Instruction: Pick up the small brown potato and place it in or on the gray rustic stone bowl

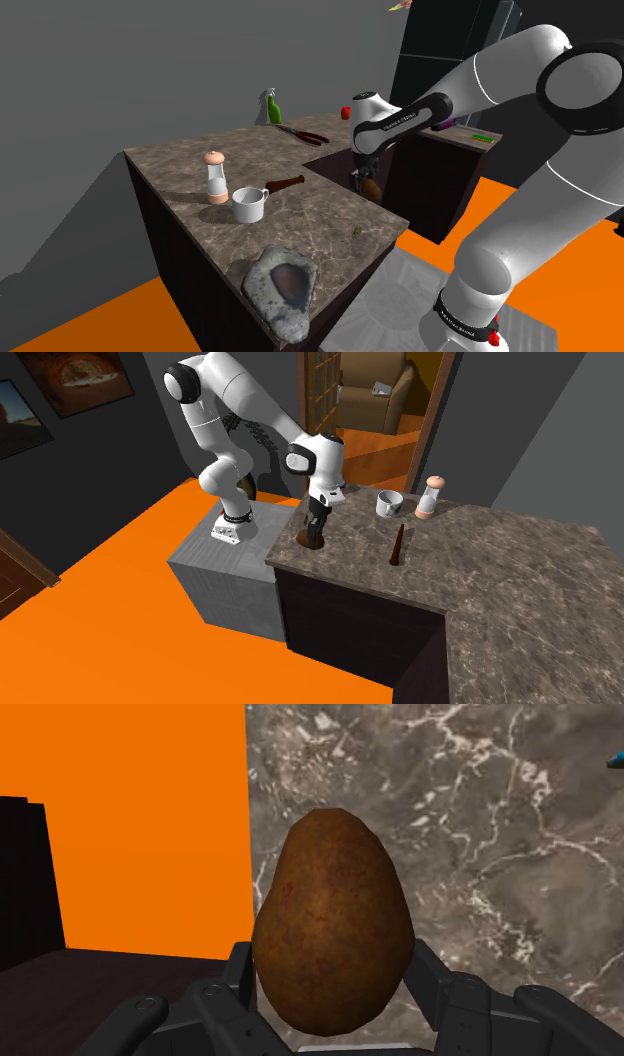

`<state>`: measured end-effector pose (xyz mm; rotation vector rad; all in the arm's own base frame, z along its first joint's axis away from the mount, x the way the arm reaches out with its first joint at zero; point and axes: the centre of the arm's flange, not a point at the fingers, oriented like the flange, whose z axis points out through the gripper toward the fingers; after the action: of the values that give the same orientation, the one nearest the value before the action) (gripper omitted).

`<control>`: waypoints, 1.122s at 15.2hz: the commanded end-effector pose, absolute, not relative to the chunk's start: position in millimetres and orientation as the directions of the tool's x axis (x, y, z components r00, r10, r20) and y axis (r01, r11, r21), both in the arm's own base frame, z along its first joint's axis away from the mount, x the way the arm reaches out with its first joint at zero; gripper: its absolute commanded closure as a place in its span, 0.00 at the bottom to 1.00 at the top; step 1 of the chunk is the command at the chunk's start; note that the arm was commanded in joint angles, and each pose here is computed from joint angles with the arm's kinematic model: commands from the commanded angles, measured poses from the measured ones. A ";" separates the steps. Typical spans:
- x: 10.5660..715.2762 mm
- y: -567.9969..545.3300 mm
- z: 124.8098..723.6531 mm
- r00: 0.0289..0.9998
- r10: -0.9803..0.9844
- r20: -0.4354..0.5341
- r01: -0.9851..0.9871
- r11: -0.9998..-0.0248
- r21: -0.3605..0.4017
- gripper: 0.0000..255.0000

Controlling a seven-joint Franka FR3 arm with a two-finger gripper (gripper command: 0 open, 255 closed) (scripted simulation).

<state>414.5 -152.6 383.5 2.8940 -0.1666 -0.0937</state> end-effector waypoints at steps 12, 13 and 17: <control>414.3 -152.6 451.3 0.991 -0.121 -0.050 -0.105 -0.965 0.242 1.00; 414.3 -152.6 456.6 0.991 -0.121 -0.050 -0.105 -0.965 0.242 1.00; 414.3 -152.6 477.7 0.991 -0.121 -0.050 -0.105 -0.965 0.242 1.00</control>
<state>414.4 -152.7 472.5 2.8941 -0.1666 -0.0939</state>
